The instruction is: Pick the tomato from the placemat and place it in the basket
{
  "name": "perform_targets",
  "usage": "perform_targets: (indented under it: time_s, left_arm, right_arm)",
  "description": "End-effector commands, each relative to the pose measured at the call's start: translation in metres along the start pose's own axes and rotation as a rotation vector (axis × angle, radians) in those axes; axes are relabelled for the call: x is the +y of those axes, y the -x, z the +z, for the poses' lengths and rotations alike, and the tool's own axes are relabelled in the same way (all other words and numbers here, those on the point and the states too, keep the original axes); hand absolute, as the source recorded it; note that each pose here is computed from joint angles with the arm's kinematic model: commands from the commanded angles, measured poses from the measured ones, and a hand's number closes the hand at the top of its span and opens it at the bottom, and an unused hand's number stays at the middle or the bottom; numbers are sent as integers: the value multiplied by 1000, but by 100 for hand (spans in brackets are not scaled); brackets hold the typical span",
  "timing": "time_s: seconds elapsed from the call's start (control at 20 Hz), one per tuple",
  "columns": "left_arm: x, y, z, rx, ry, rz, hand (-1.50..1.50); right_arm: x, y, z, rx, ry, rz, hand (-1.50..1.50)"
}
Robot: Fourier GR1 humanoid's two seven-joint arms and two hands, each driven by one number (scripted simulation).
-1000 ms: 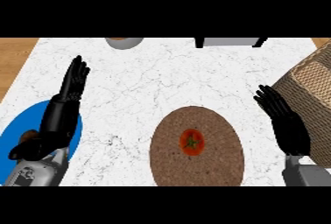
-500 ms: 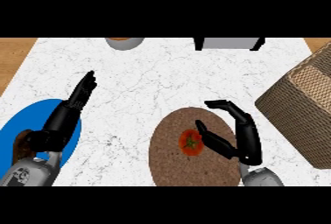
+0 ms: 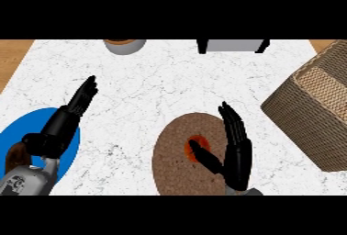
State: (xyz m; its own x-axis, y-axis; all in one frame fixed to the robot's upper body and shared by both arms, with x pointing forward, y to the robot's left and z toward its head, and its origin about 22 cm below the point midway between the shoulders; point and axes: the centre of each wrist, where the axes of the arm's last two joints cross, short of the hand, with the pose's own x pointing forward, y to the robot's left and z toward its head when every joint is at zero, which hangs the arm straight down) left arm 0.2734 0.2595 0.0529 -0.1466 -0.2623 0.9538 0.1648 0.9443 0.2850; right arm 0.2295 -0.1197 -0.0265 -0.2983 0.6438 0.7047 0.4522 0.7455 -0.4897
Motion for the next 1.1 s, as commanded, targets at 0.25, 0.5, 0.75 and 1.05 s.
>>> perform_targets:
  time_s: [0.25,0.5,0.75,1.05]
  left_arm:
    - [14,2,7,19,-33,-22,0]
    - [15,-3,4,9,-34,-10,0]
    - [17,0,3,22,-16,-5,0]
    - [11,-4,3,14,-19,-7,0]
  right_arm:
    - [-17,43,46,216,-166,382,-150]
    - [-16,19,59,345,-357,456,-150]
    - [-22,-37,50,380,-420,472,-150]
    - [-57,-115,43,442,-406,548,-150]
